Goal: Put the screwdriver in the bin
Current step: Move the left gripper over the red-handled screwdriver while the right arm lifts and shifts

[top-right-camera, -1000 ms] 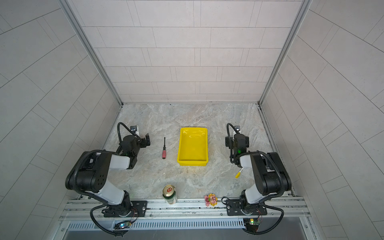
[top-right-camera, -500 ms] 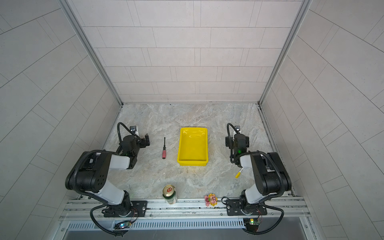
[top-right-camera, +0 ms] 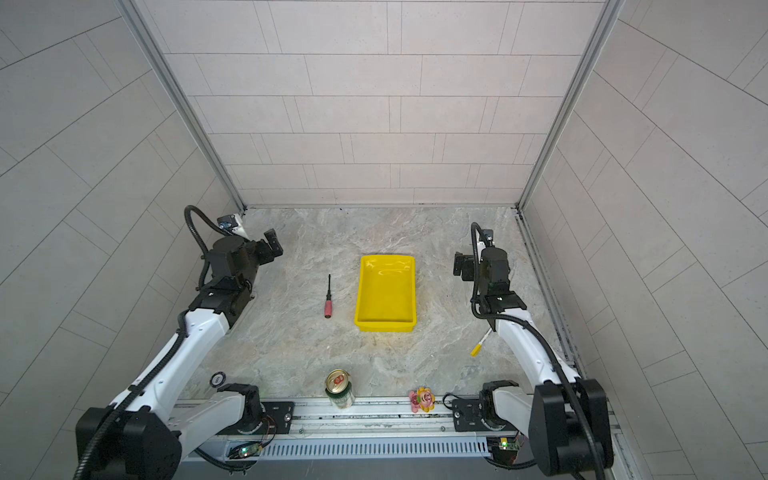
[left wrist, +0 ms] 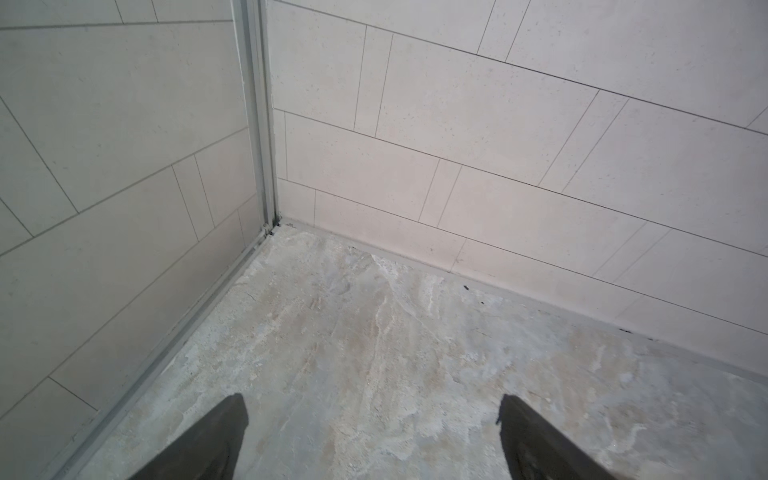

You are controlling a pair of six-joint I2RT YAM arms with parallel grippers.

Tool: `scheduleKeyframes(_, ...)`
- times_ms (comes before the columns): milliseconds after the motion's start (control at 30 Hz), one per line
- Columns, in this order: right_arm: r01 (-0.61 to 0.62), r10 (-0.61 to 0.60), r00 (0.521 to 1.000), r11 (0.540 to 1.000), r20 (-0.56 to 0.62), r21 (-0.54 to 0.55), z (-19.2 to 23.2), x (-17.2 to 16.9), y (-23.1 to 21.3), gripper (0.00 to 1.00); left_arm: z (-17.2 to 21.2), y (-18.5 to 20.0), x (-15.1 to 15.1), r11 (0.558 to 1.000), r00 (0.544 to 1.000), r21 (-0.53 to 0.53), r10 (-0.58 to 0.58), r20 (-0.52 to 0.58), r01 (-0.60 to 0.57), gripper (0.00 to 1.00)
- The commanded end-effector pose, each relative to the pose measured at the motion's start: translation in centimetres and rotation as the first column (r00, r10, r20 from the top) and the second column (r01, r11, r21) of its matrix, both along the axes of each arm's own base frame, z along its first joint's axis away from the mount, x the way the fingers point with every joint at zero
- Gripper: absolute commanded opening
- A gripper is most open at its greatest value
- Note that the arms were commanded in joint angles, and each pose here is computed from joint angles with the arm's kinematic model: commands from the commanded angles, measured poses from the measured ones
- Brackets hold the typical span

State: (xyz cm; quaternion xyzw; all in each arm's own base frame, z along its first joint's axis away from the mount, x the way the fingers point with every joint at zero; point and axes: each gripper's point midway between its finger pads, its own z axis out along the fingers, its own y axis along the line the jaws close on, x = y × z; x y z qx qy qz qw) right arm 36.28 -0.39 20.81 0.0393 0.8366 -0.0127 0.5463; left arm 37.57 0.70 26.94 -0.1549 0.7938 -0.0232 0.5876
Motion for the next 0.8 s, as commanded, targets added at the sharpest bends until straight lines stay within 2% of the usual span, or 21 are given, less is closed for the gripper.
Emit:
scheduleKeyframes(0,-0.024,0.028,0.996,0.999,-0.086,0.042,1.8,-3.6,0.7,0.99,-6.9,-2.5,-3.0,0.982,0.948,-0.182,-0.103,-0.302,0.049,1.0)
scheduleKeyframes(100,-0.029,0.033,0.996,0.998,-0.082,0.048,4.0,-6.0,0.7,0.99,-8.9,-3.8,-3.5,0.969,0.907,-0.236,-0.168,-0.387,0.078,1.0)
scheduleKeyframes(233,0.05,-0.042,0.996,0.994,-0.081,0.101,4.4,-8.5,-0.1,0.99,-11.8,-5.6,-3.5,0.974,0.849,-0.197,-0.196,-0.491,0.111,1.0)
scheduleKeyframes(333,0.01,0.004,0.991,0.995,-0.132,0.103,3.2,-10.2,0.5,0.99,-13.7,-7.1,-3.8,0.972,0.773,-0.183,-0.228,-0.592,0.146,1.0)
scheduleKeyframes(500,0.024,0.01,0.972,0.99,-0.233,0.141,0.7,-11.8,0.9,0.99,-16.4,-9.6,-4.4,0.958,0.638,-0.193,-0.285,-0.715,0.212,1.0)
scheduleKeyframes(567,0.025,0.015,0.964,0.989,-0.264,0.146,0.0,-12.0,1.0,0.99,-16.9,-10.5,-4.7,0.954,0.616,-0.178,-0.293,-0.731,0.242,1.0)
scheduleKeyframes(667,0.035,0.009,0.952,0.99,-0.305,0.138,-1.0,-12.5,0.8,0.99,-17.1,-11.1,-5.6,0.956,0.6,-0.096,-0.25,-0.76,0.276,1.0)
scheduleKeyframes(767,0.034,0.012,0.943,0.991,-0.333,0.132,-2.0,-13.0,0.8,0.99,-17.6,-12.4,-6.4,0.946,0.576,-0.082,-0.259,-0.776,0.315,0.99)
